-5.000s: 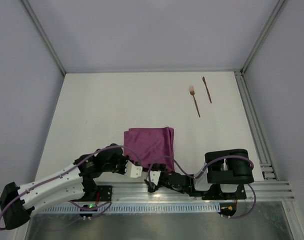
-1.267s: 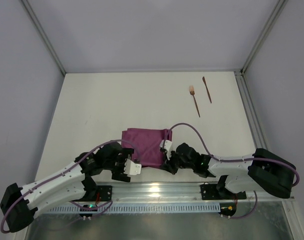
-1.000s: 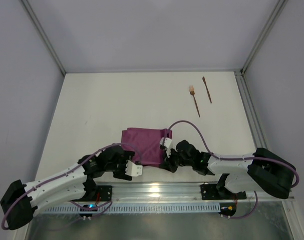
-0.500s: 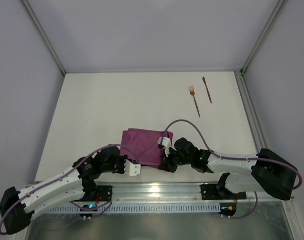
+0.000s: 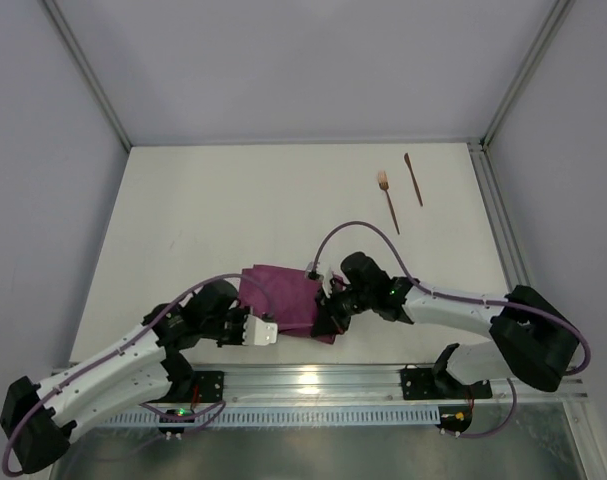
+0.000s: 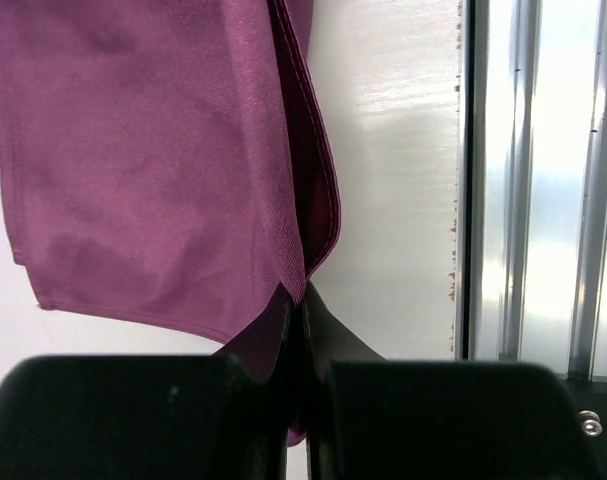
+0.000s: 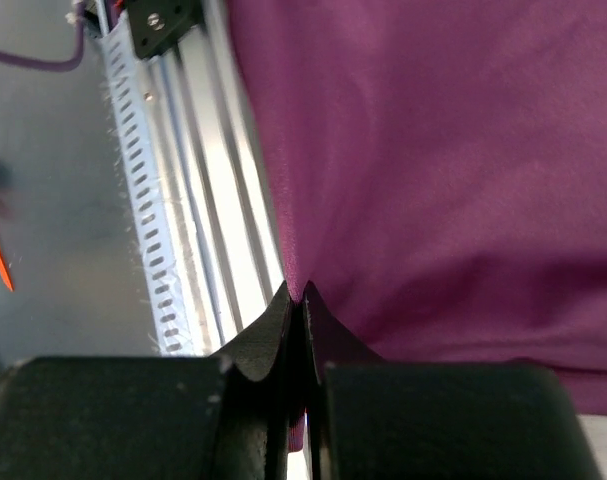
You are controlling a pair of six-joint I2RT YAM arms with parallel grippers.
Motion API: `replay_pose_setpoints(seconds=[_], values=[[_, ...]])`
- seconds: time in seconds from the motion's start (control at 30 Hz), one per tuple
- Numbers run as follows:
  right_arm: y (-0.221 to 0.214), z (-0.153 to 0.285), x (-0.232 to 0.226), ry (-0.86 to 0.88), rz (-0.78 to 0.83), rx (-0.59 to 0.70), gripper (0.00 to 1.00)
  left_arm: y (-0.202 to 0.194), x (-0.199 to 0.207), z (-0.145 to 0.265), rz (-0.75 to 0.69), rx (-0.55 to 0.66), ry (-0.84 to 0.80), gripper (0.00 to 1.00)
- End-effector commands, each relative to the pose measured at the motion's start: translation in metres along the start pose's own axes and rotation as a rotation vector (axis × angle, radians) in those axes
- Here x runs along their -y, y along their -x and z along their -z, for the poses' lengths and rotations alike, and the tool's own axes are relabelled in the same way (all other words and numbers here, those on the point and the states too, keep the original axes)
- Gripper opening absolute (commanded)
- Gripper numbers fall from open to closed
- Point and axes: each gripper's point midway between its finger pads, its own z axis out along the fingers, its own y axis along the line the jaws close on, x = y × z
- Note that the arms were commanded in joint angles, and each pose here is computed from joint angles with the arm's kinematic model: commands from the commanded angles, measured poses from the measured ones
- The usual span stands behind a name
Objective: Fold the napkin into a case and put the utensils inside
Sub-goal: Fold the lower triangle-folded napkin at the center of the board.
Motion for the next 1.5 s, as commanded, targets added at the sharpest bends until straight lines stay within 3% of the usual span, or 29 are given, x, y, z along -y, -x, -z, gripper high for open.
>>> replay_pose_setpoints(seconds=[0.0, 0.13, 0.4, 0.53, 0.6, 0.7, 0.83, 0.97, 1.37, 1.47], values=[[-0.005, -0.001, 0.012, 0.036, -0.112, -0.061, 0.04, 0.003, -0.007, 0.005, 0.061, 0.003, -0.056, 0.0], [0.002, -0.003, 0.028, 0.04, -0.146, -0.033, 0.04, -0.002, -0.028, 0.005, 0.125, -0.007, -0.07, 0.0], [0.005, -0.001, 0.053, 0.047, -0.227, 0.009, 0.04, -0.01, -0.042, -0.002, 0.207, -0.023, -0.143, 0.1], [0.011, -0.001, 0.058, 0.045, -0.225, 0.016, 0.04, -0.016, -0.047, -0.004, 0.242, -0.031, -0.153, 0.08], [0.013, -0.002, 0.061, 0.035, -0.225, 0.01, 0.04, -0.017, -0.051, -0.005, 0.269, -0.034, -0.147, 0.02], [0.012, -0.002, 0.064, 0.02, -0.207, 0.007, 0.11, -0.017, -0.052, -0.007, 0.291, -0.025, -0.147, 0.0], [0.006, -0.001, 0.065, 0.014, -0.184, 0.011, 0.35, -0.017, -0.056, -0.009, 0.336, -0.015, -0.104, 0.0], [0.002, 0.0, 0.066, -0.002, -0.165, 0.034, 0.46, -0.017, -0.049, -0.01, 0.362, 0.001, -0.135, 0.0], [0.008, 0.0, 0.051, -0.002, -0.077, 0.134, 0.58, -0.022, -0.055, -0.012, 0.455, -0.016, -0.163, 0.0], [0.006, -0.002, 0.048, -0.023, -0.037, 0.123, 0.68, -0.023, -0.06, -0.014, 0.477, -0.013, -0.154, 0.0]])
